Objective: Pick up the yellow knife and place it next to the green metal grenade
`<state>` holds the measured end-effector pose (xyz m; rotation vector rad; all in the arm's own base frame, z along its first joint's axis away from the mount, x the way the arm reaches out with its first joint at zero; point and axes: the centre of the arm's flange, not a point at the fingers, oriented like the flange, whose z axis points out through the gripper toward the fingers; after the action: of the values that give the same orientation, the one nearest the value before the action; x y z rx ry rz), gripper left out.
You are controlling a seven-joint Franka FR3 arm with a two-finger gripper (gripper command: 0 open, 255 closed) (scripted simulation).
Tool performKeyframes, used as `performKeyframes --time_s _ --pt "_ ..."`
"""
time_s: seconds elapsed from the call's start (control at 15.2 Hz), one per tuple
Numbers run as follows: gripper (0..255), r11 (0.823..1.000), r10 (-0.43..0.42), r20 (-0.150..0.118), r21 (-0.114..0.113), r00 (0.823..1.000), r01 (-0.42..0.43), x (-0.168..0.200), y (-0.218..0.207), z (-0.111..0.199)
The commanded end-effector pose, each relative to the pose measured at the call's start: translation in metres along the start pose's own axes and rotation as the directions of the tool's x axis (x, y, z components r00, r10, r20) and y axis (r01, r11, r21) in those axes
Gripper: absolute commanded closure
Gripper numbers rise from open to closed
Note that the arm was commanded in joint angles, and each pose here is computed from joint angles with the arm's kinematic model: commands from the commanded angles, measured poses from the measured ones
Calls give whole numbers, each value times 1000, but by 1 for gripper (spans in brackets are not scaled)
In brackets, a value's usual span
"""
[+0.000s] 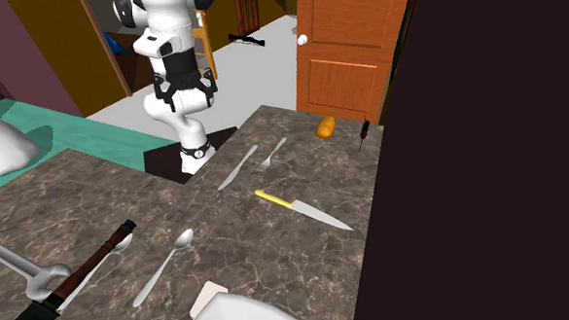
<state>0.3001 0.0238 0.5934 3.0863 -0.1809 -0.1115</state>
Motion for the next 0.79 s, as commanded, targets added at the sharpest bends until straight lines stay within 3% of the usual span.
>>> performKeyframes --time_s 0.0,0.33,0.73 --pt "0 1000 0 0 0 1000 0 0 0 0" --pt "0 991 -130 -53 -15 990 130 37 -30 39" --pt "0 959 -284 -114 -41 952 281 78 -71 83"
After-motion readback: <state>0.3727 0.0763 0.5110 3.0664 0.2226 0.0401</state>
